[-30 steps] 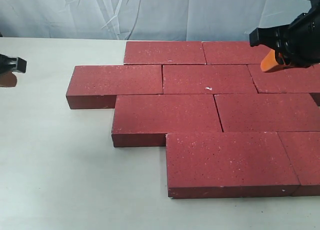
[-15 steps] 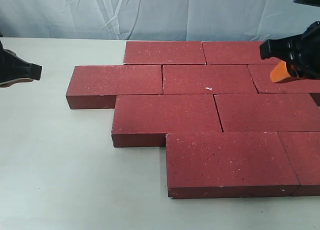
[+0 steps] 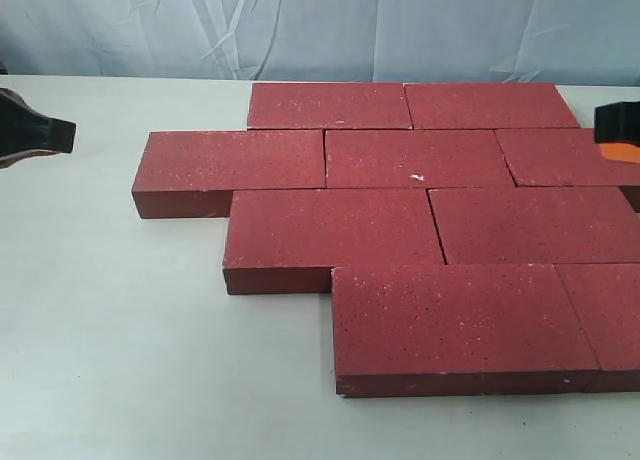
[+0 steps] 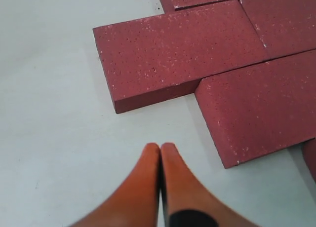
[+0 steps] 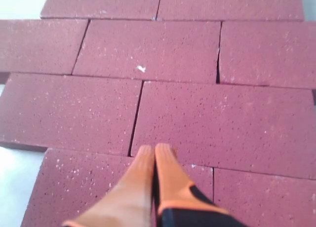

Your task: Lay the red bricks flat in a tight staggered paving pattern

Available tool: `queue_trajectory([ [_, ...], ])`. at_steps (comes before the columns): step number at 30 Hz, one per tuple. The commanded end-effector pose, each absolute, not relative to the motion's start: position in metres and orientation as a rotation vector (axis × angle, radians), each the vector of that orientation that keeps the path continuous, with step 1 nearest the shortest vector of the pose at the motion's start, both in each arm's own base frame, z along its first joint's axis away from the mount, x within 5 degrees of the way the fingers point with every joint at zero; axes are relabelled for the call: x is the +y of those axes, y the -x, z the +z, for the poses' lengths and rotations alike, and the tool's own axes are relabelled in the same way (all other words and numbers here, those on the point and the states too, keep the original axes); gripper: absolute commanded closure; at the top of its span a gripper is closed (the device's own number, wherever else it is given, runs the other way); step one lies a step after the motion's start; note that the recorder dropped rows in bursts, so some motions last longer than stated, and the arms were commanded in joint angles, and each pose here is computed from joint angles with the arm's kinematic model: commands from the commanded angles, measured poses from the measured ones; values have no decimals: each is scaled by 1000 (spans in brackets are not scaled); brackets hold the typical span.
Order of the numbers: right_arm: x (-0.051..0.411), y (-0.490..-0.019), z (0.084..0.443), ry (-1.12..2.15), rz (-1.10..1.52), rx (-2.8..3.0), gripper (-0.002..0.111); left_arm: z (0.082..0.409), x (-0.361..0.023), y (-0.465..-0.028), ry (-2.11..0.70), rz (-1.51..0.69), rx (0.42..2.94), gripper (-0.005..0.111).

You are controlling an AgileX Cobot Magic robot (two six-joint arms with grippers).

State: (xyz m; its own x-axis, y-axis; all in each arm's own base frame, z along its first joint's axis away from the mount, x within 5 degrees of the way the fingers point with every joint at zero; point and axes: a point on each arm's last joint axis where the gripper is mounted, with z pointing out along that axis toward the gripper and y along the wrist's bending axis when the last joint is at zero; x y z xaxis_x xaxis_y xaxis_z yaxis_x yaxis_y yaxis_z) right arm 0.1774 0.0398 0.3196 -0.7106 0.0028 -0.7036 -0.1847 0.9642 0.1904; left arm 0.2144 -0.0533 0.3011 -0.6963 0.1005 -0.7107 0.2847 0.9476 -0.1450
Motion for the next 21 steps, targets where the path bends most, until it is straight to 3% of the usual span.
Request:
queue_trajectory([
  [1, 33, -158, 324, 141, 264, 2165, 109, 310, -53, -204, -283, -315, 2296, 107],
  [8, 25, -132, 315, 105, 223, 1932, 109, 312, -52, -202, -296, -295, 2283, 107],
  [21, 23, -126, 310, 90, 219, 1889, 109, 312, -52, -202, -294, -294, 2279, 107],
])
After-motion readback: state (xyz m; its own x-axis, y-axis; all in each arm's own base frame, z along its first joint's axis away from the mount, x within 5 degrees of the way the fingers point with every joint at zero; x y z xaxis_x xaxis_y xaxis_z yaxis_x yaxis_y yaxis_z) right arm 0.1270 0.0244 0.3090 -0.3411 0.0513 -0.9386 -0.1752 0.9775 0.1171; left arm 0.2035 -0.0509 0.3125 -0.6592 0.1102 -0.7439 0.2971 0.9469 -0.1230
